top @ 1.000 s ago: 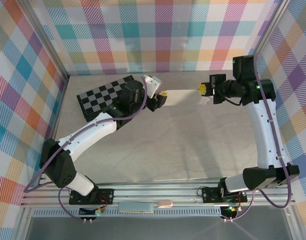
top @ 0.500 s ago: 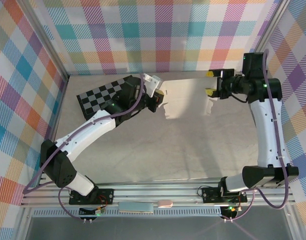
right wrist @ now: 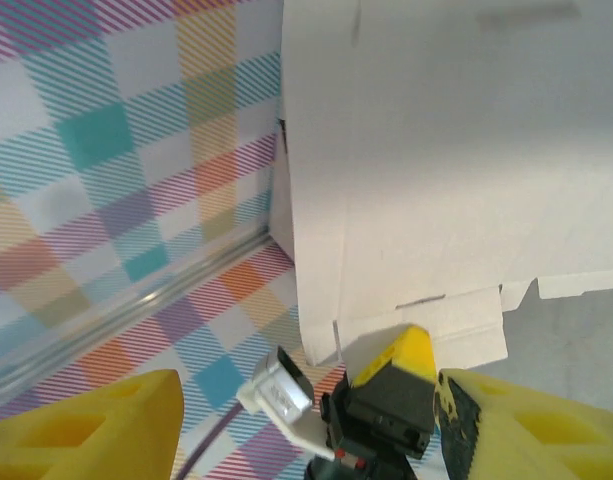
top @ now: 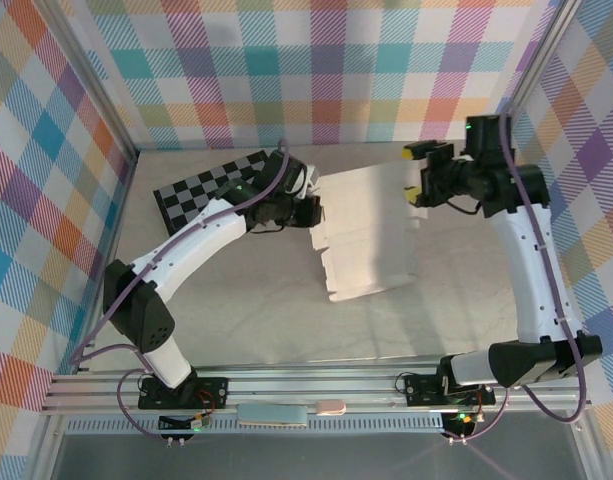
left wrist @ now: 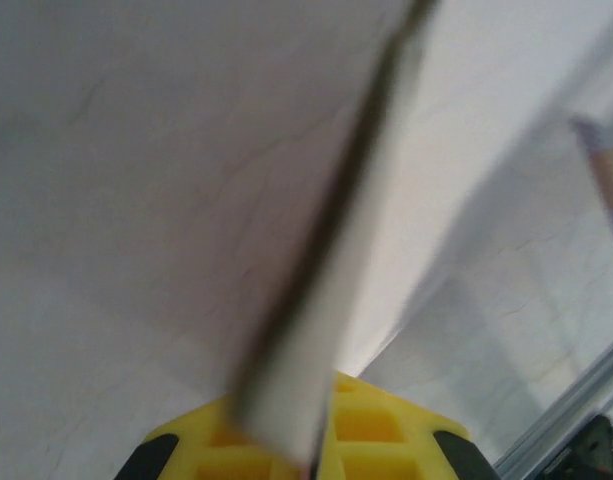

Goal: Fold the paper box

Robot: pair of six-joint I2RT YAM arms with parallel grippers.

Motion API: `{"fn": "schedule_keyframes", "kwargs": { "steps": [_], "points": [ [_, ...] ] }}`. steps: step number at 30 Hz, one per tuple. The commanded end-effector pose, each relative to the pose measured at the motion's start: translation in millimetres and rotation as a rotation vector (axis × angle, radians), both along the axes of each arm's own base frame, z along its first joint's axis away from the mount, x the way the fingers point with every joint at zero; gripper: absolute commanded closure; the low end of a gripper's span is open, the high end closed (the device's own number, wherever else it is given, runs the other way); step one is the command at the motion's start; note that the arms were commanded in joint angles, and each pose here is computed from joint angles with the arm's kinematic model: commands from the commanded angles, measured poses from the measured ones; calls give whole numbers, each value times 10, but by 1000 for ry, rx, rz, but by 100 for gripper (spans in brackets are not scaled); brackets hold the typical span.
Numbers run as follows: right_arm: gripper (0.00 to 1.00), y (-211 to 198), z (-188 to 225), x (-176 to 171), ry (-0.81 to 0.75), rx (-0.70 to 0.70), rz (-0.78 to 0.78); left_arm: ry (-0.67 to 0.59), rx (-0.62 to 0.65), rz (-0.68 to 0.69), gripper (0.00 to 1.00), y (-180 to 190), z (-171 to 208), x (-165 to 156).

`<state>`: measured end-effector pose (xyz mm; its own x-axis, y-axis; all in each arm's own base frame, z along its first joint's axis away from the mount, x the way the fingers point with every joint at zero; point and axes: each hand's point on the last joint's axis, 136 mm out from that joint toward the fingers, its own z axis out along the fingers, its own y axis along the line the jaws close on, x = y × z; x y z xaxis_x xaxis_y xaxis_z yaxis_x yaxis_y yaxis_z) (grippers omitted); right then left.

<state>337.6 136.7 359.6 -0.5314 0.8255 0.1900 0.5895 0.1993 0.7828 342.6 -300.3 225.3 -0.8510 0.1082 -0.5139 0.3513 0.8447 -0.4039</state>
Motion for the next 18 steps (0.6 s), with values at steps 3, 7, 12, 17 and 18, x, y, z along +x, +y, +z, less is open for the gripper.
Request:
{"fn": "schedule_keyframes", "kwargs": {
  "steps": [3,7,12,17,18],
  "points": [
    [34,284,-387,42,26,-58,26,22,42,72,100,187,-350,0],
    [37,503,-651,128,88,-77,40,-25,18,38,100,139,-465,3],
    [38,635,-938,282,176,-126,57,-120,10,-4,100,156,-437,6],
    [42,812,-1206,429,235,-126,82,-125,13,-51,100,121,-455,-34],
    [43,856,-1236,482,229,-117,87,-128,12,-56,100,120,-459,-40]
  ]
}}
